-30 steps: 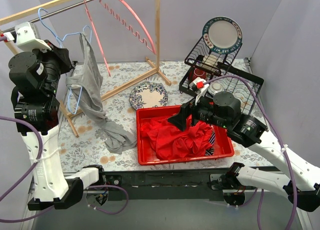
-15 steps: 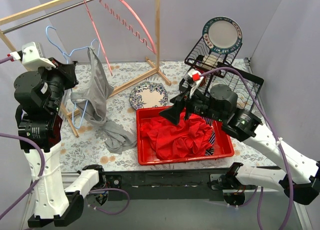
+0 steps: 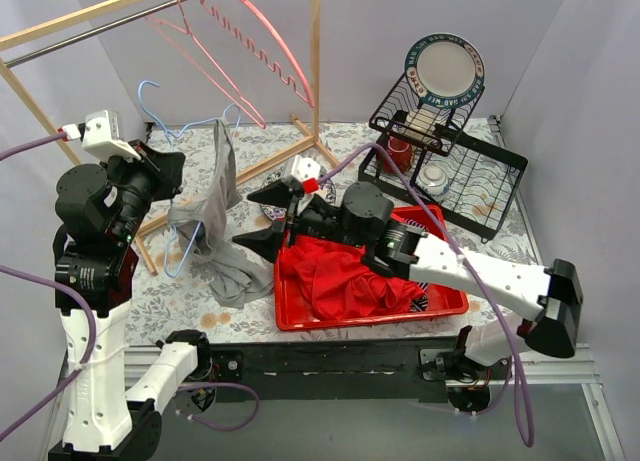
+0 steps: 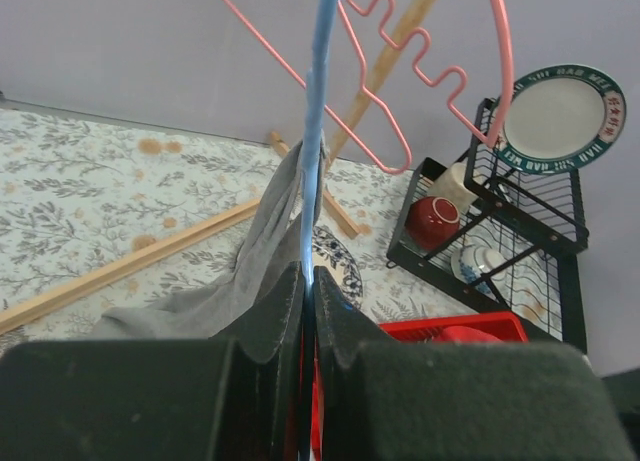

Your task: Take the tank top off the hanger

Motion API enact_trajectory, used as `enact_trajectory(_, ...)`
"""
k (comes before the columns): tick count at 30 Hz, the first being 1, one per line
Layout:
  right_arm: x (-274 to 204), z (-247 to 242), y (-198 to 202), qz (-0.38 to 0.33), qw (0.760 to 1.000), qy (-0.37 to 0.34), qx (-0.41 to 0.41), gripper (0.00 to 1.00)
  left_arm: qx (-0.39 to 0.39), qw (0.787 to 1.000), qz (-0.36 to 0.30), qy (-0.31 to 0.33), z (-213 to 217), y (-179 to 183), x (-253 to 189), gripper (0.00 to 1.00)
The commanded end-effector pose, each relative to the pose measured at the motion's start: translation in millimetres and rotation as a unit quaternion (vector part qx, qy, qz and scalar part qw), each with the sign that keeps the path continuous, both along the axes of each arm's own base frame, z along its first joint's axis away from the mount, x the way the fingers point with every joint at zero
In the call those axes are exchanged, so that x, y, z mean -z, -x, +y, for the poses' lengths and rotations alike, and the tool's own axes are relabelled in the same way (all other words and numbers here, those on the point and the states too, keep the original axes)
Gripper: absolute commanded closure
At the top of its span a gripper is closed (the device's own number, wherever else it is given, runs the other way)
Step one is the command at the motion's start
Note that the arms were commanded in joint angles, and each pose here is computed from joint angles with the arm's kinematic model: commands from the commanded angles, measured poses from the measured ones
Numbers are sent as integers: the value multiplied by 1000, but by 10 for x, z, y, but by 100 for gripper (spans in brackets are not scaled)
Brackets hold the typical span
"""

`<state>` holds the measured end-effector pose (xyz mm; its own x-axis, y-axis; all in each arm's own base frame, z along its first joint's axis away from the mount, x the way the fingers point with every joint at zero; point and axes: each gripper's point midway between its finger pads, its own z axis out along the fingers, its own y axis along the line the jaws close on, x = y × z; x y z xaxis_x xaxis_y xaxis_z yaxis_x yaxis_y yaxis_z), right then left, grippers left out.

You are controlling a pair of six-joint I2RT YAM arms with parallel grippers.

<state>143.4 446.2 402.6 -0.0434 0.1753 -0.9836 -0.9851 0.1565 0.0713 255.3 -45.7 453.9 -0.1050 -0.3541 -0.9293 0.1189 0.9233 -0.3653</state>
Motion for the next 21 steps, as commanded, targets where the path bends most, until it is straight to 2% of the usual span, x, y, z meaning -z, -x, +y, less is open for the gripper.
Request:
enact_trajectory(1, -748, 157, 123, -109, 988, -106, -27, 6, 48, 998, -22, 18, -190, 121, -78, 100)
enact_trajectory(11, -634, 593, 22, -158, 983, -86, -36, 5, 54, 998, -21, 18, -222, 174, -69, 100)
enact_trajectory(17, -452, 787, -13, -155, 985, -63, -45, 5, 62, 998, -25, 21, -257, 188, -103, 100)
enact_trajectory(21, -432, 877, 39, -148, 985, -59, -58, 12, 67, 997, -25, 24, -277, 195, -117, 100)
